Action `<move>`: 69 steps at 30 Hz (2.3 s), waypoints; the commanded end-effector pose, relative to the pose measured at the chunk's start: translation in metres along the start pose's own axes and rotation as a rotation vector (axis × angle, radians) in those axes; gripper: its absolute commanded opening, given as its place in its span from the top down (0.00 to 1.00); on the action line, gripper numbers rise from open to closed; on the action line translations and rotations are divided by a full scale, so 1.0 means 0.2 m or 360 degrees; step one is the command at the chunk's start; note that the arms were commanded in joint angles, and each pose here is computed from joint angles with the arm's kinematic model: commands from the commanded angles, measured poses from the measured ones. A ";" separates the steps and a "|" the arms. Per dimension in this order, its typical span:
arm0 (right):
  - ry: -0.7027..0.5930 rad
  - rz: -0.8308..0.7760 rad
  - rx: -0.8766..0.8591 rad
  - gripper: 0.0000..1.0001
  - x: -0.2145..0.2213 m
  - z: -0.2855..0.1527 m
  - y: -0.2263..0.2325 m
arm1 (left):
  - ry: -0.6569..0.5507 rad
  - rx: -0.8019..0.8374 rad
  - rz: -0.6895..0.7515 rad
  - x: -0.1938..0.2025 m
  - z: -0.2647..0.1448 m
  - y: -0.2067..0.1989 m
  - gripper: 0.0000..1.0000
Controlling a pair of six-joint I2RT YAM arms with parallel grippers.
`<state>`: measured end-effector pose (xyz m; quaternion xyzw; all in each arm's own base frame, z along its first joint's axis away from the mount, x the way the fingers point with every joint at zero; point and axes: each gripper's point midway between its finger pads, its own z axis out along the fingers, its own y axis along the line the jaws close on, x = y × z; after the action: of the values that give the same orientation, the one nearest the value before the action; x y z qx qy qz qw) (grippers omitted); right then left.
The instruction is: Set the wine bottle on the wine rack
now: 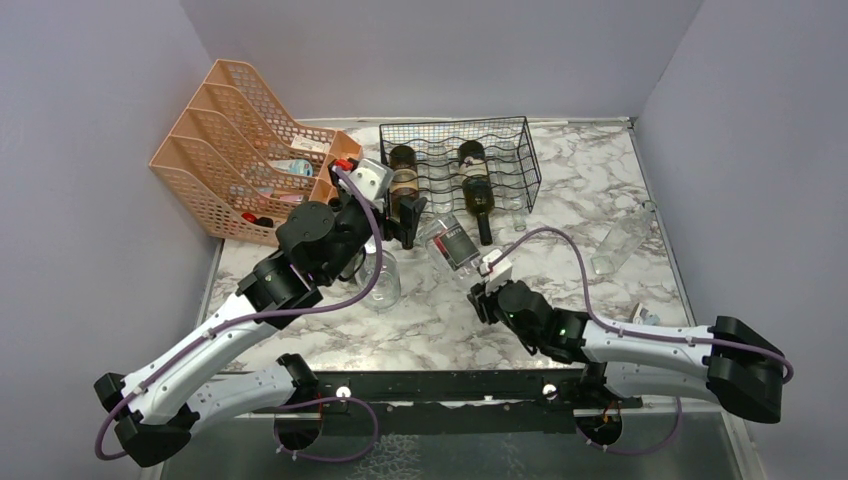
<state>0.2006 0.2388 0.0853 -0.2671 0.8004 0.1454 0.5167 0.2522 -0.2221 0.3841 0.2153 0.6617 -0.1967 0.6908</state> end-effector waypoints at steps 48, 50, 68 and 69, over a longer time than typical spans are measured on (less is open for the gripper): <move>-0.0594 0.0938 0.0373 0.99 -1.40 0.98 -0.04 | -0.0360 -0.0386 -0.0085 -0.34 -0.35 0.31 0.01; -0.0588 0.0927 0.0367 0.99 -1.38 1.01 -0.03 | -0.0358 -0.0384 -0.0084 -0.34 -0.34 0.31 0.01; -0.0379 0.1045 0.0186 0.49 -1.28 1.13 0.04 | -0.0327 -0.0373 -0.0077 -0.31 -0.33 0.30 0.01; -0.0360 0.1047 0.0176 0.45 -1.27 1.14 0.05 | -0.0325 -0.0372 -0.0076 -0.31 -0.33 0.30 0.01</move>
<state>0.4411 0.4111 0.1743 0.0445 0.8151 0.2205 0.5339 0.2272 -0.1384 0.4485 0.1025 0.6087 -0.1606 0.7702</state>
